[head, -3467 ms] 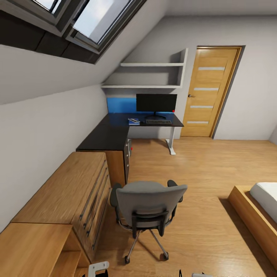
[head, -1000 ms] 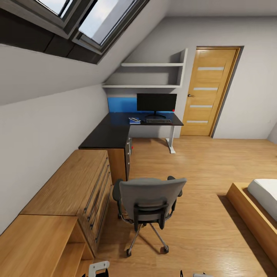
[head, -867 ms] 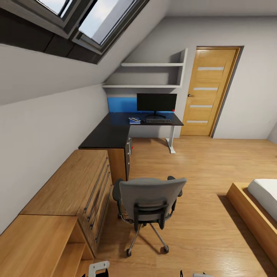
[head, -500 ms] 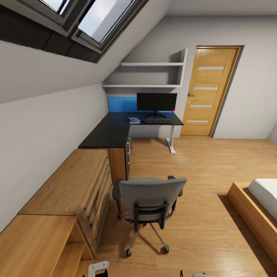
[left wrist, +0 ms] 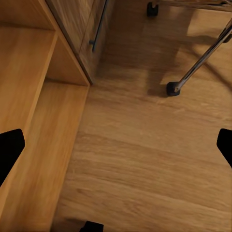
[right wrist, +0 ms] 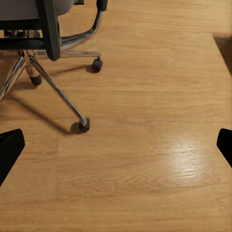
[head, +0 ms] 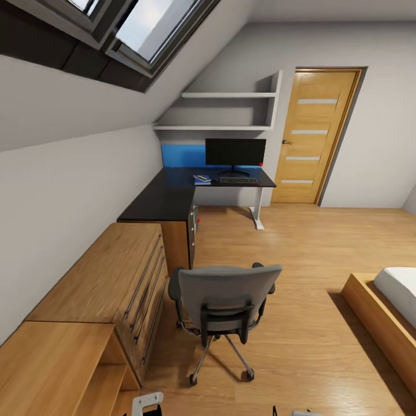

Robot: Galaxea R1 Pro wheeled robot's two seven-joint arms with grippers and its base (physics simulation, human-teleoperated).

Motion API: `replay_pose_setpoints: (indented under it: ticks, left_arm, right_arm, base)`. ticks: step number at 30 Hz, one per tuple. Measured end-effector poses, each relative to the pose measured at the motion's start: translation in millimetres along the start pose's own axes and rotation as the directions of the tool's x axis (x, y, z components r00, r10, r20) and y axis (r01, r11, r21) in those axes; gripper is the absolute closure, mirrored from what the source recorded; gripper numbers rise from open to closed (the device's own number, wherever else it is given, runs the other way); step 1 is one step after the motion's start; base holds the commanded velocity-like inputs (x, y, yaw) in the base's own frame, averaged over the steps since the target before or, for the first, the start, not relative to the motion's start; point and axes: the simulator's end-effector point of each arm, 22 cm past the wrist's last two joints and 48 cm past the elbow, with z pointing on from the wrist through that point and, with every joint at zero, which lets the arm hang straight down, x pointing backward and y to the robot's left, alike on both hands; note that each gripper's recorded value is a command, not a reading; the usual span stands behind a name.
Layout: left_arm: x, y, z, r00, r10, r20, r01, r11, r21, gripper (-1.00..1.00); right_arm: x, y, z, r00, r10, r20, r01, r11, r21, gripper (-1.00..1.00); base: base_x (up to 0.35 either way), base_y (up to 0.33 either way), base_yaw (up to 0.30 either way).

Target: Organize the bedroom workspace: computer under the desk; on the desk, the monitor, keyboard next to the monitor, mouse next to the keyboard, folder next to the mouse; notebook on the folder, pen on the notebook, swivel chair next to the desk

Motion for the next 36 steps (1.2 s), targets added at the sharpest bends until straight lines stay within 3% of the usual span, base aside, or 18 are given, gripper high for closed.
replay_pose_setpoints:
  ticks: [13, 36]
  left_arm:
    - [9, 7, 14.1, 0.998, -0.057, -0.016, 0.057, 0.998, -0.029, -1.0]
    - [22, 1, 38.4, 0.998, -0.054, -0.015, 0.054, 0.998, -0.023, -1.0]
  right_arm:
    - [9, -9, 13.1, 1.0, -0.007, 0.002, 0.007, 1.0, 0.013, -1.0]
    - [25, -4, 33.7, 1.0, -0.003, 0.012, 0.003, 1.0, 0.015, -1.0]
  base:
    - [0.0, 0.0, 0.0]
    - [0.0, 0.0, 0.0]
